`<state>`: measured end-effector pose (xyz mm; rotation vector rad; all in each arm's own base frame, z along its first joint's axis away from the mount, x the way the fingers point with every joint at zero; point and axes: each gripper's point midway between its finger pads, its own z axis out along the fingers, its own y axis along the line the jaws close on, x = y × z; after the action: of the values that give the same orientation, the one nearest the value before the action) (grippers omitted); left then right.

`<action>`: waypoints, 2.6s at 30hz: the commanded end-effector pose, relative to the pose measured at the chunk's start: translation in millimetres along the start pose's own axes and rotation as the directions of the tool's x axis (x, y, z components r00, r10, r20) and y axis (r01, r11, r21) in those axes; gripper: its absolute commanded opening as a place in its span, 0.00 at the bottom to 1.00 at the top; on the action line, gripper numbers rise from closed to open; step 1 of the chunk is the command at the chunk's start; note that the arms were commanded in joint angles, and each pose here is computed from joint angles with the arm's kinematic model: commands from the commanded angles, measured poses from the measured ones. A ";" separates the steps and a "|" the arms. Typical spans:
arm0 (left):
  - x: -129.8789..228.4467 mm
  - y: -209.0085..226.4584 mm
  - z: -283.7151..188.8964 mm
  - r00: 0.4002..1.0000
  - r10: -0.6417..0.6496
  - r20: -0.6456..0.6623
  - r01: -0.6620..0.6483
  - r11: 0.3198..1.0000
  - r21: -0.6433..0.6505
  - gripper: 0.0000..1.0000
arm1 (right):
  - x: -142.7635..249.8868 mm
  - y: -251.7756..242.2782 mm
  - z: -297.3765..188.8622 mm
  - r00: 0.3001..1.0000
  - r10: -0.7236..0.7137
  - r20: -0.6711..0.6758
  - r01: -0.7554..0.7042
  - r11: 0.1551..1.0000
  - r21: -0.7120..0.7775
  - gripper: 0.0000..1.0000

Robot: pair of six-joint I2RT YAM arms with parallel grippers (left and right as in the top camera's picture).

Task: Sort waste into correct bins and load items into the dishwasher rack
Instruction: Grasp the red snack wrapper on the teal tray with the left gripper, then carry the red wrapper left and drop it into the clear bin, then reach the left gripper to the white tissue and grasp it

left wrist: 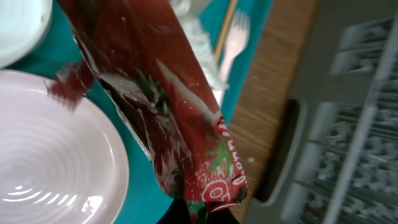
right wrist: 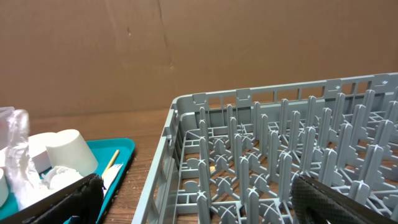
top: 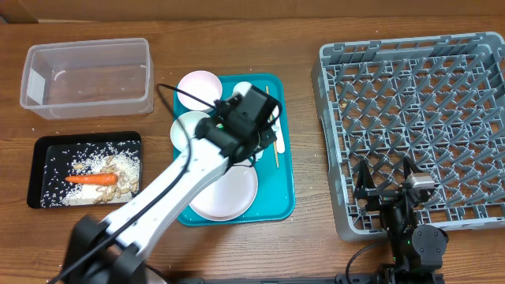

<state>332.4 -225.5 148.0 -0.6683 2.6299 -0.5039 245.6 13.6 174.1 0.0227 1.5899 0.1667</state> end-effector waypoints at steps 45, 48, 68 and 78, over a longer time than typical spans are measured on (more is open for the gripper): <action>-304.7 217.9 -52.7 0.854 -0.347 0.389 0.288 0.936 0.203 1.00 | 2.4 -1.8 0.2 1.000 0.003 0.001 -0.003 1.000 0.008 1.00; -292.5 183.0 -81.8 0.887 -0.331 0.322 0.240 0.926 0.293 1.00 | 2.4 -1.8 0.2 1.000 0.003 0.001 -0.003 1.000 0.008 1.00; -68.0 13.8 -5.5 0.955 0.295 -0.013 -0.294 0.955 0.041 1.00 | 2.3 -1.9 0.2 1.000 0.003 0.001 -0.003 1.000 0.008 1.00; -75.3 45.7 75.6 0.958 0.285 0.044 -0.266 0.932 -0.245 1.00 | 2.4 -1.8 0.2 1.000 0.003 0.001 -0.003 1.000 0.008 1.00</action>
<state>397.7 -179.0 99.3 -0.2990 2.7065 -0.1943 245.6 13.6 174.1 0.0227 1.5899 0.1673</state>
